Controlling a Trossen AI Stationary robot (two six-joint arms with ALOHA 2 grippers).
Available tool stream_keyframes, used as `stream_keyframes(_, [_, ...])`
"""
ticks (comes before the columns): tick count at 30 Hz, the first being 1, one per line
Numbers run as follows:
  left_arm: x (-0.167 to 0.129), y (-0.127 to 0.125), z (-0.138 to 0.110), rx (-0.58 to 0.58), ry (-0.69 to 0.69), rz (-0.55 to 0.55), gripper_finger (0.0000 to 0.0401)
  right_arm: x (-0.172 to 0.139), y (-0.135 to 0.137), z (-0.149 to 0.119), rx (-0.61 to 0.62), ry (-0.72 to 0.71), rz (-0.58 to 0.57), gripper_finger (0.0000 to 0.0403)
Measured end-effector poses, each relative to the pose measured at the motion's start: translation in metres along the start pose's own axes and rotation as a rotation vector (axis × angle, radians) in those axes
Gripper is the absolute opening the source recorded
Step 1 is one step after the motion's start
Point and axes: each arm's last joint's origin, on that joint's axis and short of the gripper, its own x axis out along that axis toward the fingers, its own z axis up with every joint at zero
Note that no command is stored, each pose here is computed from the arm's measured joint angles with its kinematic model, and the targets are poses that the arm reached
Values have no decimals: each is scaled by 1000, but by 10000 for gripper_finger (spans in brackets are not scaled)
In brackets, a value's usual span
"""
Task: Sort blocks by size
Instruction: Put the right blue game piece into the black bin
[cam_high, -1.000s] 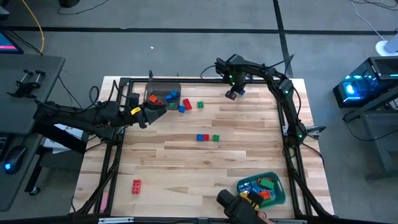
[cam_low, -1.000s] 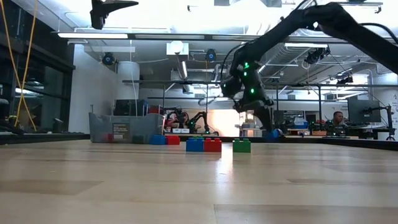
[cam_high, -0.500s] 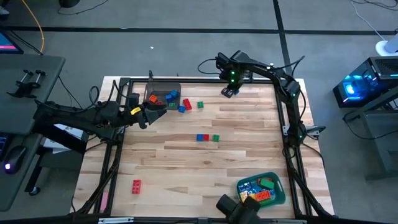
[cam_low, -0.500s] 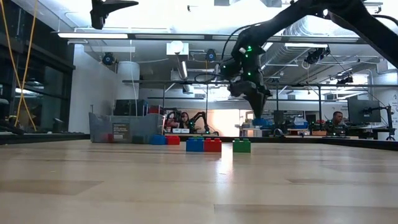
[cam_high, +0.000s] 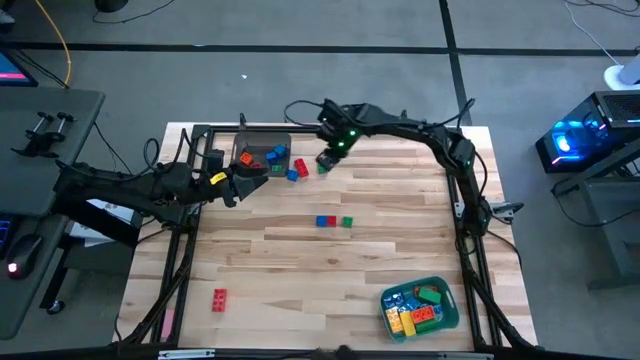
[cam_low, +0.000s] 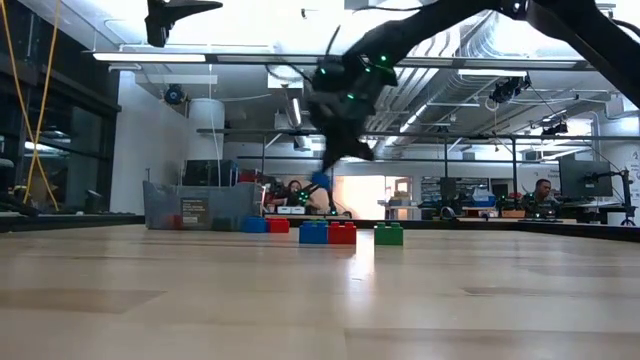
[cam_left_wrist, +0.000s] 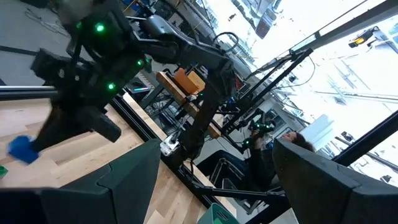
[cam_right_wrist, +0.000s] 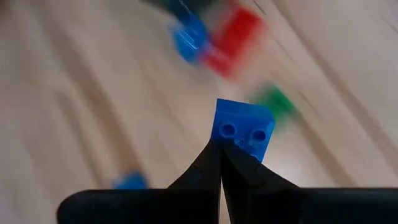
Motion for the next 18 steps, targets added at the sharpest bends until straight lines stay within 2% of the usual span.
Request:
stream_keyframes(6, [0, 0, 0, 0, 0, 0, 295, 1, 32, 29, 38, -285, 248, 0])
stream_keyframes(9, [0, 0, 0, 0, 0, 0, 295, 3, 41, 39, 58, -381, 312, 0])
stream_keyframes(18, [0, -2, 2, -12, -20, -20, 295, 34, 36, 53, 173, -468, 407, 0])
